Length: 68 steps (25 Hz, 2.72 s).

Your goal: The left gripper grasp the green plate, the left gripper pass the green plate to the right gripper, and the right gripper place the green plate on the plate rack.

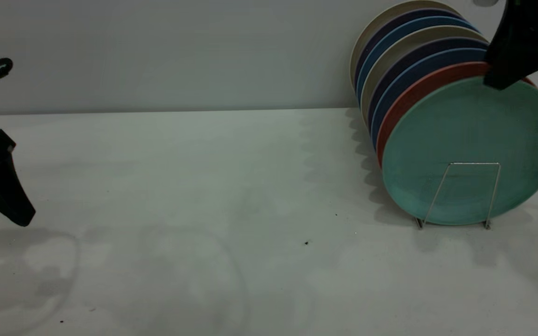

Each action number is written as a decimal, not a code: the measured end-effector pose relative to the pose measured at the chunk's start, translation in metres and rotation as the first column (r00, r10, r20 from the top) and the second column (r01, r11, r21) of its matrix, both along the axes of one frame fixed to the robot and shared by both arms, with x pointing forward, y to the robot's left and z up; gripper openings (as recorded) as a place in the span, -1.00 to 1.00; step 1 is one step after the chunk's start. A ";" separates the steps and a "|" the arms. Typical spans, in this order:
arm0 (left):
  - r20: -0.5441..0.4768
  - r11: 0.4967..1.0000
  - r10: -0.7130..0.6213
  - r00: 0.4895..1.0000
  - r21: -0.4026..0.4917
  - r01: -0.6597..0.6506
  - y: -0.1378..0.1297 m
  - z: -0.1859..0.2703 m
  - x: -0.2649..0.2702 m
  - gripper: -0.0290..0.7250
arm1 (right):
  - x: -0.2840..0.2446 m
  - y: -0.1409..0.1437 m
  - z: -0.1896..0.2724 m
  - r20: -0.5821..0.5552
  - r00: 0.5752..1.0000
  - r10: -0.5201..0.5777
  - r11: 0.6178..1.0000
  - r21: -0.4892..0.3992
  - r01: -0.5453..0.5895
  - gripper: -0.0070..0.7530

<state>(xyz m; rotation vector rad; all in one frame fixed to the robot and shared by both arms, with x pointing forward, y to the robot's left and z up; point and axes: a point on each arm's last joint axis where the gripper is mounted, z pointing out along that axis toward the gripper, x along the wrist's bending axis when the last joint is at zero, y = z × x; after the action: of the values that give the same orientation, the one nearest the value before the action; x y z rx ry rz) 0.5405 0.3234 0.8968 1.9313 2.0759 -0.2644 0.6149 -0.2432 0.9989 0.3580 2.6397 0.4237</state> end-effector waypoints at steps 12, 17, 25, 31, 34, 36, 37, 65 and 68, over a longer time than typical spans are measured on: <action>-0.077 0.980 0.000 0.997 0.199 0.015 0.022 0.036 0.016 0.57 | -0.029 -0.010 0.051 -0.379 0.631 -0.676 0.552 0.306 0.775 0.19; -0.030 0.920 0.089 0.996 0.386 -0.071 0.036 0.087 -0.001 0.47 | -0.059 -0.036 0.045 -0.421 0.347 -0.838 0.406 -0.057 0.912 0.18; 0.134 0.943 0.057 0.989 0.319 -0.097 0.016 0.143 -0.070 0.44 | -0.122 -0.030 0.081 -0.374 0.381 -0.845 0.428 -0.047 0.903 0.16; 0.264 0.982 -0.045 0.964 0.190 -0.006 -0.011 0.165 -0.130 0.44 | -0.199 -0.016 0.097 -0.361 0.522 -0.773 0.539 0.062 0.840 0.16; 0.332 0.989 -0.079 0.940 0.147 0.031 -0.023 0.169 -0.162 0.44 | -0.233 -0.018 0.087 -0.381 0.547 -0.745 0.559 0.090 0.824 0.16; 0.383 0.987 -0.098 0.919 0.152 0.041 -0.028 0.169 -0.186 0.44 | -0.254 -0.022 0.074 -0.388 0.562 -0.730 0.572 0.102 0.814 0.16; 0.410 0.986 -0.105 0.906 0.159 0.042 -0.031 0.169 -0.198 0.44 | -0.262 -0.024 0.069 -0.387 0.569 -0.726 0.577 0.109 0.809 0.16; 0.690 0.946 -0.147 0.709 0.308 -0.103 -0.039 0.138 -0.312 0.44 | -0.377 -0.051 0.042 -0.032 0.771 -0.636 0.622 0.570 0.537 0.16; 0.689 0.949 -0.171 0.704 0.309 -0.071 -0.038 0.137 -0.312 0.44 | -0.377 -0.053 0.042 -0.039 0.750 -0.660 0.600 0.574 0.558 0.16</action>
<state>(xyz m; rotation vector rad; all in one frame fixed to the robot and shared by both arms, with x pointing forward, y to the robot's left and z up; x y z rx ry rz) 0.2285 0.2849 1.0338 1.8259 1.5799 0.7532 0.2381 -0.2957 1.0407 1.3080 1.9723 0.9249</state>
